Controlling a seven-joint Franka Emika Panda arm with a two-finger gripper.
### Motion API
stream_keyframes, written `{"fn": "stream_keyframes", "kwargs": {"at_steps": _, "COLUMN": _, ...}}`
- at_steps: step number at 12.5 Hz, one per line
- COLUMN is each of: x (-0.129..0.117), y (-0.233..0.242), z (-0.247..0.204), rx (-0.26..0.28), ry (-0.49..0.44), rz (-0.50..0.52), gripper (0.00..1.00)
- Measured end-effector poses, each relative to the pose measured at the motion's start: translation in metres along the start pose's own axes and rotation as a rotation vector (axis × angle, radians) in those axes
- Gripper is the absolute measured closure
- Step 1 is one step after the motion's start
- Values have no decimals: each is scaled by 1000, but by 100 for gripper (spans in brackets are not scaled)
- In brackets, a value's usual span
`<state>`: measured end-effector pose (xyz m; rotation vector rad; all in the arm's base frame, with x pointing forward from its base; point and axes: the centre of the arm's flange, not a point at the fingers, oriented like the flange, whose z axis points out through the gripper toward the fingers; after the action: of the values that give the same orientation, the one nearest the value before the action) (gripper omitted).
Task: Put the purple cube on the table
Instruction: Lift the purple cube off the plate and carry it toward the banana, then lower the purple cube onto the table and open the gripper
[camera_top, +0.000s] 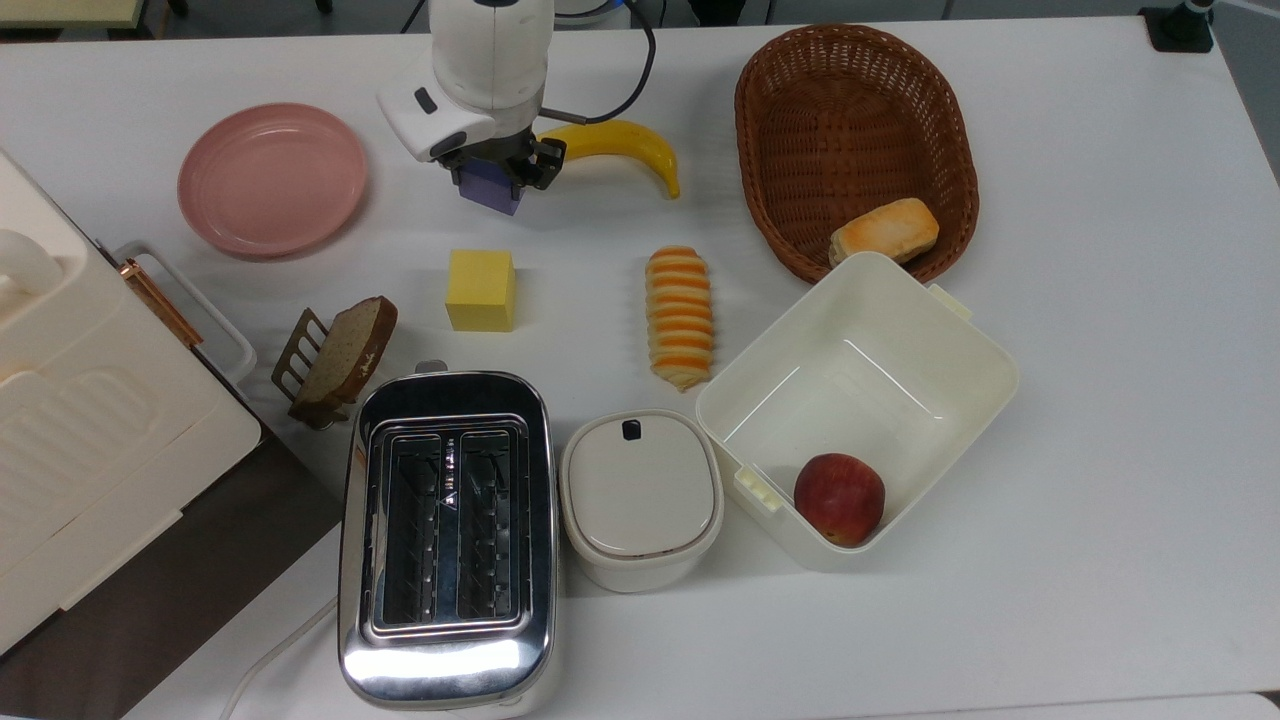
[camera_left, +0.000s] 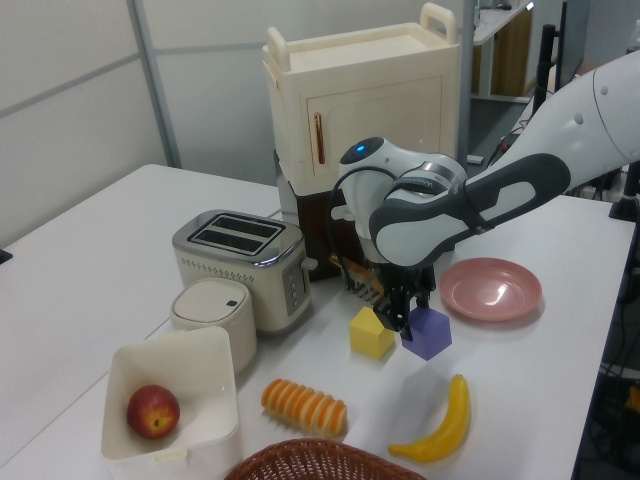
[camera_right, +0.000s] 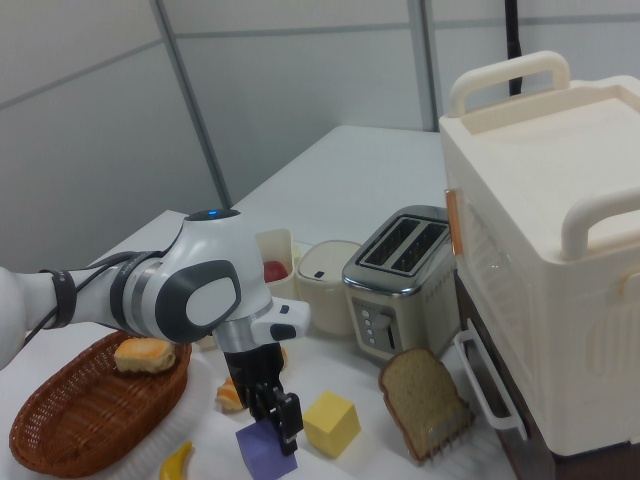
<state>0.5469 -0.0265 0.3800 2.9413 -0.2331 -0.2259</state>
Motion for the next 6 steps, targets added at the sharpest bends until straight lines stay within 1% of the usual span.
{"fn": "stream_keyframes", "kwargs": {"at_steps": 2, "x": 0, "y": 0, "z": 0, "rx": 0, "ry": 0, "rz": 0, "gripper": 10}}
{"fn": "stream_keyframes", "kwargs": {"at_steps": 3, "x": 1, "y": 0, "z": -1, "rx": 0, "ry": 2, "rz": 1, "gripper": 0}}
{"fn": "stream_keyframes", "kwargs": {"at_steps": 6, "x": 3, "y": 2, "z": -7, "rx": 2, "ry": 14, "rz": 4, "gripper": 0}}
